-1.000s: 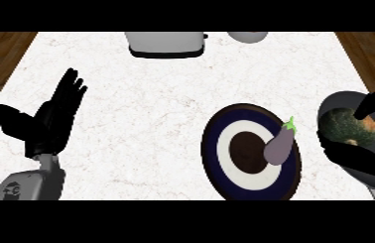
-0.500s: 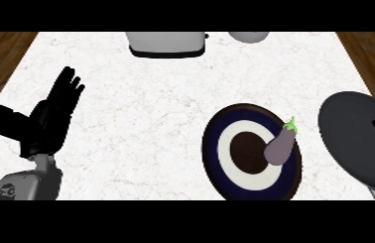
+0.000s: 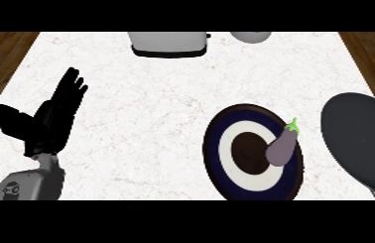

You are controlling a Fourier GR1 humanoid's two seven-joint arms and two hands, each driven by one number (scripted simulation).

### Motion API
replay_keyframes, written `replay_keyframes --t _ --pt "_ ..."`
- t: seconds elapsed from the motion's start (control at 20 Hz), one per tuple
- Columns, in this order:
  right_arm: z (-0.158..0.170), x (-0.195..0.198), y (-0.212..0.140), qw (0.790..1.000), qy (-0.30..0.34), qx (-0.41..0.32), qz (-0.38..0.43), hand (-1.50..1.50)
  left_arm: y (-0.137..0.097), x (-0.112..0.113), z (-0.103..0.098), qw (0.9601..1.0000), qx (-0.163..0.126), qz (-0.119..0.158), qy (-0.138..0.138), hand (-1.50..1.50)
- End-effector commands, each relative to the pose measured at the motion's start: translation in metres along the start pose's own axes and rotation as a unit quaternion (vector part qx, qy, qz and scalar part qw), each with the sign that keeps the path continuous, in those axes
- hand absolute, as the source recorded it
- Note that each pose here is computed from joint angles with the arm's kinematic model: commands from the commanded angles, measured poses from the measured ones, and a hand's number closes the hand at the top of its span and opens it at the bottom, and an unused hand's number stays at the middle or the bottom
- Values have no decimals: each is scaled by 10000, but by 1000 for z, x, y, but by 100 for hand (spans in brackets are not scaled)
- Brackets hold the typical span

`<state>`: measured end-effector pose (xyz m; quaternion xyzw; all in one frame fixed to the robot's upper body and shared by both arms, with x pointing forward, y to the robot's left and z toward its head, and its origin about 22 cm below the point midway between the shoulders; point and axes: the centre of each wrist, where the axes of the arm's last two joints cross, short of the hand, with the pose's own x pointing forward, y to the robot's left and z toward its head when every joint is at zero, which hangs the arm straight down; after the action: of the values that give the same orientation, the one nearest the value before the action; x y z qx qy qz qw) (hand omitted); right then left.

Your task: Pick the squash from the plate and place it in the pan

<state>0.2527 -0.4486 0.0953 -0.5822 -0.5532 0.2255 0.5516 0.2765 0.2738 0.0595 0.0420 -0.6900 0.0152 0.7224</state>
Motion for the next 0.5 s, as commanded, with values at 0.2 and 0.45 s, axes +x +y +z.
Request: replay_keyframes --t 0.2,0.45 --pt "-7 -29 67 9971 202 506 536 150 3 5 -2 10000 -14 1 14 0" --pt "-4 -50 84 9859 1277 954 -515 -150 -6 9 -6 10000 -42 35 -7 0"
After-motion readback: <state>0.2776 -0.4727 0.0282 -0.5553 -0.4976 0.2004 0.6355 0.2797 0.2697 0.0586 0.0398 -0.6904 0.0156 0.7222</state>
